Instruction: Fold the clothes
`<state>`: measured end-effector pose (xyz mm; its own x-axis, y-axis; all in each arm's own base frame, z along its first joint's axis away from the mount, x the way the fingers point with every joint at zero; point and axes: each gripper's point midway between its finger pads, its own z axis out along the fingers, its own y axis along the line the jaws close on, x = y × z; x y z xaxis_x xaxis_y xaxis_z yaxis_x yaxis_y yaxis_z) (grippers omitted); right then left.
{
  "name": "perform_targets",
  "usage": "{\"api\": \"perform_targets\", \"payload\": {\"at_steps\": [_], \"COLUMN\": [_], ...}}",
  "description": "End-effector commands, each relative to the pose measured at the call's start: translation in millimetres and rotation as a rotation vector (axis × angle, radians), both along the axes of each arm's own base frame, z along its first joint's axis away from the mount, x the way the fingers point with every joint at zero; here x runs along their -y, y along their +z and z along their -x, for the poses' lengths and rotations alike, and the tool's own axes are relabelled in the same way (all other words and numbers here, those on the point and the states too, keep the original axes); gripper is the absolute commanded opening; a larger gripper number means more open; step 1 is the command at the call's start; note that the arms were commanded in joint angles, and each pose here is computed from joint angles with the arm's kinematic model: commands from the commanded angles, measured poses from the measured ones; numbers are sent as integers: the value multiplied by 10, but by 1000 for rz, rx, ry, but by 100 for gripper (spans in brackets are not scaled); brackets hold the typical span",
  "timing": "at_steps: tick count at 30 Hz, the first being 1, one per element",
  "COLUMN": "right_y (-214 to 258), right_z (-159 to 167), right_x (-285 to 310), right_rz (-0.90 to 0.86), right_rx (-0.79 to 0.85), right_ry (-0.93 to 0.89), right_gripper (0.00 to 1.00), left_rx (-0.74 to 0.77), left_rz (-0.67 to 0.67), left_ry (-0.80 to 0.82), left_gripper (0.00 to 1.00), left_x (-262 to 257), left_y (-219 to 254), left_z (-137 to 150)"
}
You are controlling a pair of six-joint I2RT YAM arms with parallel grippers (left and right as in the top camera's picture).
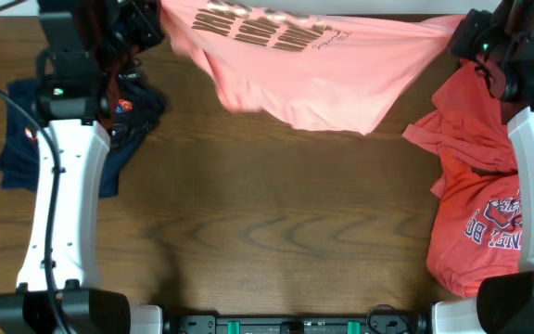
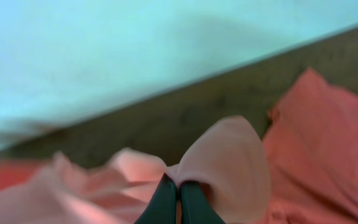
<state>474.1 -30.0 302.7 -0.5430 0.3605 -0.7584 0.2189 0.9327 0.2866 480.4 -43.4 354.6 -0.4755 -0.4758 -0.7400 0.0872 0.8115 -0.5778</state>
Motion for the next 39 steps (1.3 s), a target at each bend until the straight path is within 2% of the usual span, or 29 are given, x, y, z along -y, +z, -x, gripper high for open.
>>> {"api": "perform_targets", "payload": {"at_steps": [1, 7, 10, 12, 15, 18, 21, 25, 28, 30, 35, 39], "right_y": [-117, -383, -409, -465, -669, -877, -1080, -1435, -1756, -1972, -2457, -2659], "right_z": [112, 367, 398, 478, 845, 1120, 1306, 1571, 1731, 1786, 1775, 1670], "right_x": [33, 14, -53, -184, -401, -303, -191, -250, -366, -432, -408, -460], "right_rz": [40, 113, 122, 123, 122, 115, 95, -1, -63, -95, -125, -159], "right_rx": [-69, -219, -232, -258, -385, -538, -655, -786, -846, -856, -823, -746], "right_ry": [25, 105, 162, 270, 487, 431, 322, 267, 299, 314, 213, 182], "right_gripper": [1, 6, 2, 1, 2, 8, 22, 30, 36, 39, 56, 60], "left_rx": [-105, -459, -582, -679, -848, -933, -959, -991, -1011, -1020, -1023, -1027], "left_rz": [6, -94, -132, -165, -201, -195, -194, -235, -265, -268, -267, -267], "left_ry": [-78, -173, -175, -145, -118, -128, -130, -102, -83, -82, -82, -83], "left_gripper": [6, 6, 6, 6, 6, 6, 6, 6, 6, 6, 6, 6], "left_x": [113, 155, 103, 19, -76, -71, -72, -156, -217, -223, -223, -223], "left_y": [-118, -881, -1101, -1229, -1399, -1491, -1567, -1722, -1846, -1927, -2088, -2127], "left_z": [254, 868, 1103, 1277, 1624, 1810, 1857, 1888, 1907, 1914, 1909, 1916]}}
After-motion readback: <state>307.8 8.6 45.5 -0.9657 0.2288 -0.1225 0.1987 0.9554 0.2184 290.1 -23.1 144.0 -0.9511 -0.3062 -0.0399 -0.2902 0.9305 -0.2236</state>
